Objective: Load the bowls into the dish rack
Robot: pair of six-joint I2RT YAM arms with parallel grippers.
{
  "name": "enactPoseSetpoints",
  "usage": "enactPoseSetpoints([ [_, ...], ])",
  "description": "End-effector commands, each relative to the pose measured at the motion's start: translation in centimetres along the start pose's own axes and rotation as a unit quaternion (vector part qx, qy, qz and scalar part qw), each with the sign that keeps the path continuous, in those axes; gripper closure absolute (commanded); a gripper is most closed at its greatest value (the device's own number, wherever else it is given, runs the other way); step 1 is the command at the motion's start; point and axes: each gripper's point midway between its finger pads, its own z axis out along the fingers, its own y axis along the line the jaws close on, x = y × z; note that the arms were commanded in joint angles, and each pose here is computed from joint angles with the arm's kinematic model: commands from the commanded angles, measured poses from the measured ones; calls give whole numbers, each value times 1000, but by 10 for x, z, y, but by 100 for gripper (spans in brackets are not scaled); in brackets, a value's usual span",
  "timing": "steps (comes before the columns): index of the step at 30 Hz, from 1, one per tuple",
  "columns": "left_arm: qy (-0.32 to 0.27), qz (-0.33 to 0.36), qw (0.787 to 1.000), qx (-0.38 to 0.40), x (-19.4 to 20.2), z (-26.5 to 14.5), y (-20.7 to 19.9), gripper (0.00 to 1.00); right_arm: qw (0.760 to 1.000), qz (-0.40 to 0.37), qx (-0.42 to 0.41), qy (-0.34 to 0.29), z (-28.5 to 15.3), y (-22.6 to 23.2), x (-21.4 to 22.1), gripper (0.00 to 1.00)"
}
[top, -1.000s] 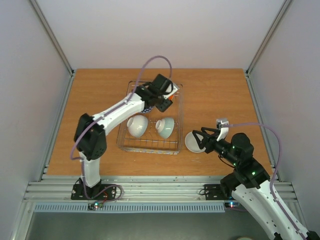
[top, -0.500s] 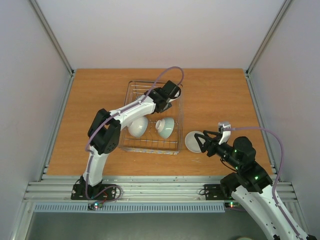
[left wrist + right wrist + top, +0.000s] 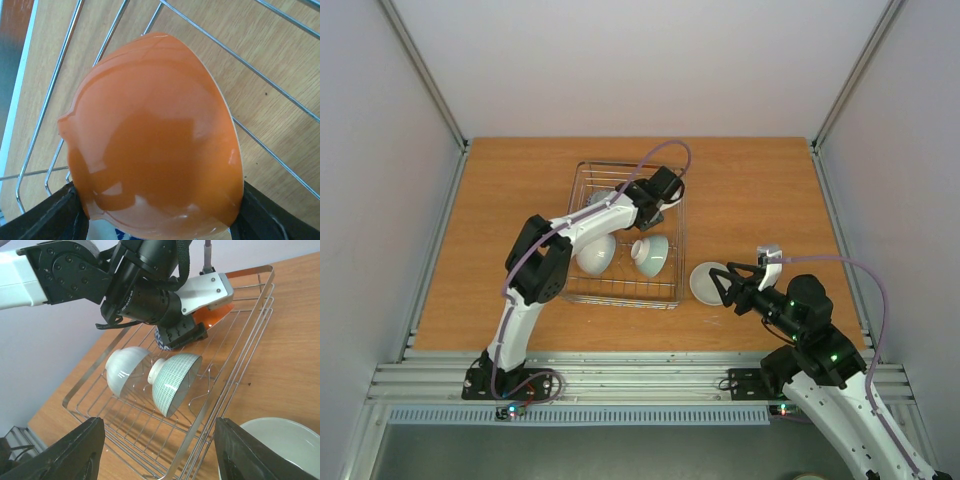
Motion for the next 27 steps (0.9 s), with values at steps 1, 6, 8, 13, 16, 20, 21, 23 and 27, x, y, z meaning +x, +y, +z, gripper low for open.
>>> enactPoseSetpoints([
  [1, -7, -9, 1000, 9, -10, -1, -2, 100, 1000, 0, -7, 1, 0, 3, 1, 38],
  [6, 1, -3, 1000, 26, -7, 3, -12, 96, 1000, -1, -8, 1, 0, 3, 0, 38],
  [8, 8, 1, 999, 40, -4, 4, -17, 93, 1000, -1, -8, 1, 0, 3, 0, 38],
  [13, 18, 14, 997, 72, -3, 2, -31, 65, 1000, -2, -8, -2, 0, 3, -1, 38],
  [16, 19, 21, 996, 80, -2, 1, -36, 42, 1000, -2, -5, -5, -1, 2, -1, 38],
  [20, 20, 20, 996, 86, -1, 2, -38, 22, 1000, -3, -4, -12, -4, 2, -3, 38],
  [21, 20, 20, 996, 88, -1, 2, -39, 20, 1000, -4, -4, -13, -4, 2, -3, 38],
  [23, 20, 21, 995, 92, -1, 2, -42, 15, 1000, -4, -4, -13, -5, 2, -3, 38],
  [27, 19, 23, 994, 101, 0, 1, -45, 11, 1000, -3, -1, -13, -5, 1, -2, 38],
])
